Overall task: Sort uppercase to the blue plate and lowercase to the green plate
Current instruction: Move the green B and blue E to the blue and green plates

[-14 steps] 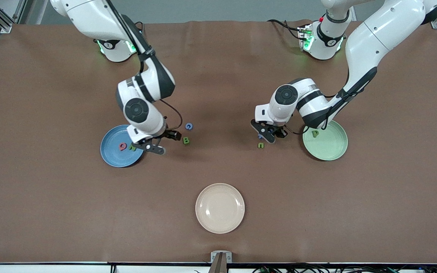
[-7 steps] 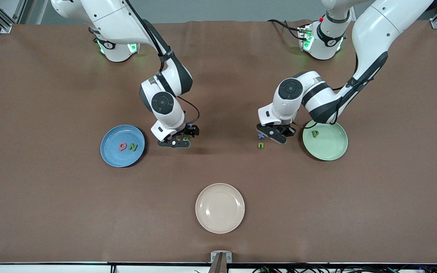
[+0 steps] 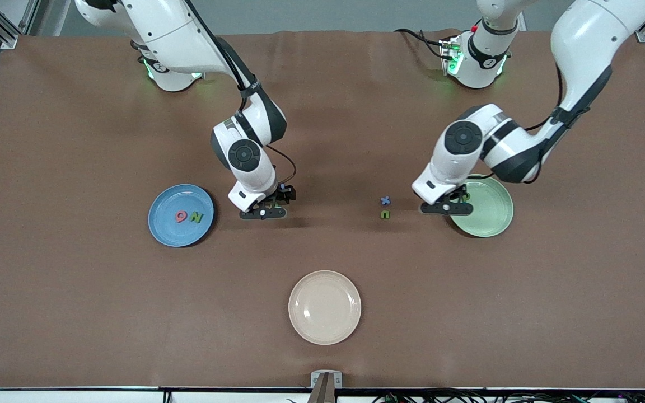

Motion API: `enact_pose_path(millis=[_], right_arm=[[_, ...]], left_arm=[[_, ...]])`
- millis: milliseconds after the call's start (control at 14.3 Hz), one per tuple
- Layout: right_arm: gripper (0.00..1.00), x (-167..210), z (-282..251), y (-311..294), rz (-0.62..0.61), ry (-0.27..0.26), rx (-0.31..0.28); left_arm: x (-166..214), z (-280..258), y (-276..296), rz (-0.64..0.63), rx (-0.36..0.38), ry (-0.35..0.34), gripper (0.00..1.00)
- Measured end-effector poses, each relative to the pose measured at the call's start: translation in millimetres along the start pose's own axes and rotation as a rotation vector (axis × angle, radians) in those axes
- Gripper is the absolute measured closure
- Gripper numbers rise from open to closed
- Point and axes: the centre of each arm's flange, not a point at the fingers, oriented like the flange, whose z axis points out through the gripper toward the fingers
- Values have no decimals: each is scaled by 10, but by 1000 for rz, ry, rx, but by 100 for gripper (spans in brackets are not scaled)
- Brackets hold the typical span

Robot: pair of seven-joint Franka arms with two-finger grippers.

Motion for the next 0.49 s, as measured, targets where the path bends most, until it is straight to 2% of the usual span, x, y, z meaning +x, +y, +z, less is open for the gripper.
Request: enact_pose_path(millis=[70,140,279,489], right_arm=[[18,8,-3,-2,-2,7,3],[18,17,1,-2,-2,14,7],[29,35,14,-9,-3,33,15],[34,36,44,-8,-4,35,16]], left_arm=[[55,-3,-152,-46,-1,-1,73],[102,4,-295,-88,-1,-2,73],[172,38,-562,-147,6,-2,73],[212,122,-896,-188,24,-4,73]])
